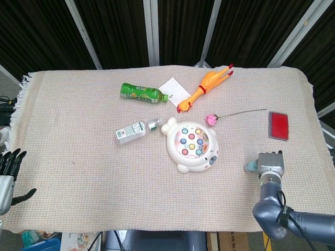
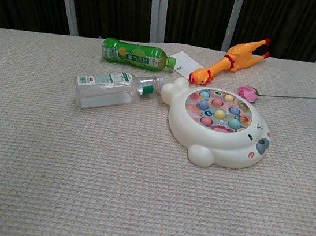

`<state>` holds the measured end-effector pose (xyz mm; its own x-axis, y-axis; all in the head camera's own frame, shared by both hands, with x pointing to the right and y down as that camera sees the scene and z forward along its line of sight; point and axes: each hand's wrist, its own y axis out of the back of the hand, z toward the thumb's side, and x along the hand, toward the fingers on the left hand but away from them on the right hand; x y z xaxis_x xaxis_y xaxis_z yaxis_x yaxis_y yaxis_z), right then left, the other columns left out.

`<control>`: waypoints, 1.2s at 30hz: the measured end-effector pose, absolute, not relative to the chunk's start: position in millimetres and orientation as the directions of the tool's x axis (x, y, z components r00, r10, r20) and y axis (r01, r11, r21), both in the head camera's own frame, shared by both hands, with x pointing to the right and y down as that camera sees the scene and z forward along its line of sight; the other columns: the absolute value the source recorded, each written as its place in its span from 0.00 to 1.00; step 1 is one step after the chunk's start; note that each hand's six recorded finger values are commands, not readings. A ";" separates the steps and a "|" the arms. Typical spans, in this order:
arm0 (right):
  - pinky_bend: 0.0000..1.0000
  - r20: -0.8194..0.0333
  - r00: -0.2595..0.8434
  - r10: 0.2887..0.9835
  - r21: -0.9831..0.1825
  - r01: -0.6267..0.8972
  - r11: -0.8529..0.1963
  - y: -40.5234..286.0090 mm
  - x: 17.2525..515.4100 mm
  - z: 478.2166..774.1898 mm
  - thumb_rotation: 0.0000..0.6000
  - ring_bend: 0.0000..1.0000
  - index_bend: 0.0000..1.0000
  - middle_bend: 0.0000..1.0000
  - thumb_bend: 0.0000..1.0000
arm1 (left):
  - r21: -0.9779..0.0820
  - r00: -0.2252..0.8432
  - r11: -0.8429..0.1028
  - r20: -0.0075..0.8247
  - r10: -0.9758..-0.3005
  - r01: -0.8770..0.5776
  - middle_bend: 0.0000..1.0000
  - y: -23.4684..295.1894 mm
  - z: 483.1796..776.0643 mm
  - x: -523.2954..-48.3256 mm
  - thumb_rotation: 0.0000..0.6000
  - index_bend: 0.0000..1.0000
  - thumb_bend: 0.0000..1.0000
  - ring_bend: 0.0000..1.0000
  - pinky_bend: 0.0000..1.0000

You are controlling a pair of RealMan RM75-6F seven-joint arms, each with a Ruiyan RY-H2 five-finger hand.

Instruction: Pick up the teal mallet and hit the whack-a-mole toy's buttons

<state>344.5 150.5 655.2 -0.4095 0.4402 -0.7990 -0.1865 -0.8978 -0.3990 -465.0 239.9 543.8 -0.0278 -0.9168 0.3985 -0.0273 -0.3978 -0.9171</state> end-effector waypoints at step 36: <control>0.09 -0.806 -0.388 0.447 -0.405 -0.187 -0.895 157.5 335.9 644.7 1.00 0.18 0.42 0.25 0.56 | -0.917 -0.042 -0.397 0.398 -0.916 -0.035 0.00 237.8 544.6 -466.4 1.00 0.08 0.00 0.00 0.00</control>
<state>335.9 157.5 644.7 -0.3877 0.4466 -0.8064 -0.1872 -0.8947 -0.4055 -466.4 237.8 544.6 -0.0421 -0.9162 0.3984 -0.0345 -0.3972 -0.9171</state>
